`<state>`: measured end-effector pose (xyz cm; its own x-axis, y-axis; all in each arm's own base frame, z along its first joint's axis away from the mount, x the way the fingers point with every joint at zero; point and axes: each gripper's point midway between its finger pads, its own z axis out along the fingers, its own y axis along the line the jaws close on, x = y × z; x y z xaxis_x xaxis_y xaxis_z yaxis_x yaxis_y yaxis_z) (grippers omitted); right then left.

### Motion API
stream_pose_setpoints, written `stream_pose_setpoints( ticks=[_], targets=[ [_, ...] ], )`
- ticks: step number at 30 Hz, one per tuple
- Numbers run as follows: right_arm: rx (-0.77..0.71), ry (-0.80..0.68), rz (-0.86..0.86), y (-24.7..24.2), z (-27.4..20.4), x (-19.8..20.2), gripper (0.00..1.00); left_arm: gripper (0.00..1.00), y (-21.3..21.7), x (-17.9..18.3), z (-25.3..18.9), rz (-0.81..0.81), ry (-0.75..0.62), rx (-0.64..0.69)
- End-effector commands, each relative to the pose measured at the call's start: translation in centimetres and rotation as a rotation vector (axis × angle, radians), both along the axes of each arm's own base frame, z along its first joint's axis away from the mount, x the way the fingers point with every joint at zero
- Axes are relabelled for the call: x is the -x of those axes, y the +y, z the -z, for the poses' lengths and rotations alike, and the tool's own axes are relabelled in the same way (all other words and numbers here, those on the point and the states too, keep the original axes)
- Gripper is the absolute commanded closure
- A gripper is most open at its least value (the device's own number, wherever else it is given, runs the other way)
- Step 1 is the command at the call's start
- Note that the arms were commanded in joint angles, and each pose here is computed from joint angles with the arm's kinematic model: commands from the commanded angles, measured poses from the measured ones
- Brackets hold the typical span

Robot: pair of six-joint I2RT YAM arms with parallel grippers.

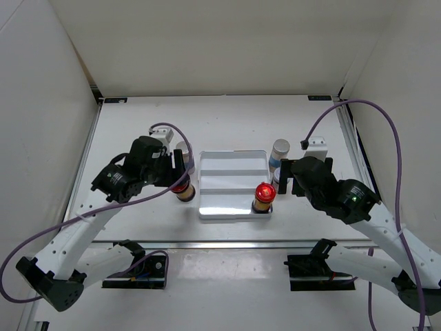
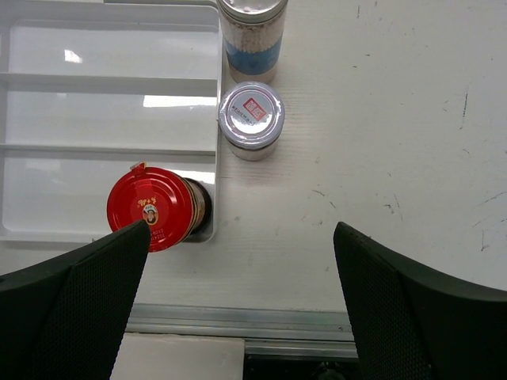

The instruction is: Organize the condiment bottles

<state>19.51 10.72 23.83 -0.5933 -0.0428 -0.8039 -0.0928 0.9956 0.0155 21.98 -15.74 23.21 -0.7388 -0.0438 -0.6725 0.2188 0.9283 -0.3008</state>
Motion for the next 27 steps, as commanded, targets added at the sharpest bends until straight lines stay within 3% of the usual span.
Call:
stream_pose_setpoints(
  ticks=[1, 14, 27],
  targets=[
    [0.015, -0.023, 0.031, -1.0, -0.2, 0.0, 0.00, 0.89, -2.1, -0.8, -4.9, 0.018, -0.084, 0.129],
    [0.031, -0.028, 0.055, -2.0, -0.3, 0.3, 0.00, 0.89, -8.8, -2.0, -2.4, 0.112, -0.072, 0.119],
    [0.062, -0.020, 0.067, -3.1, 0.1, 0.8, 0.00, 0.89, -10.1, -2.6, 4.7, 0.111, -0.022, 0.000]
  ],
)
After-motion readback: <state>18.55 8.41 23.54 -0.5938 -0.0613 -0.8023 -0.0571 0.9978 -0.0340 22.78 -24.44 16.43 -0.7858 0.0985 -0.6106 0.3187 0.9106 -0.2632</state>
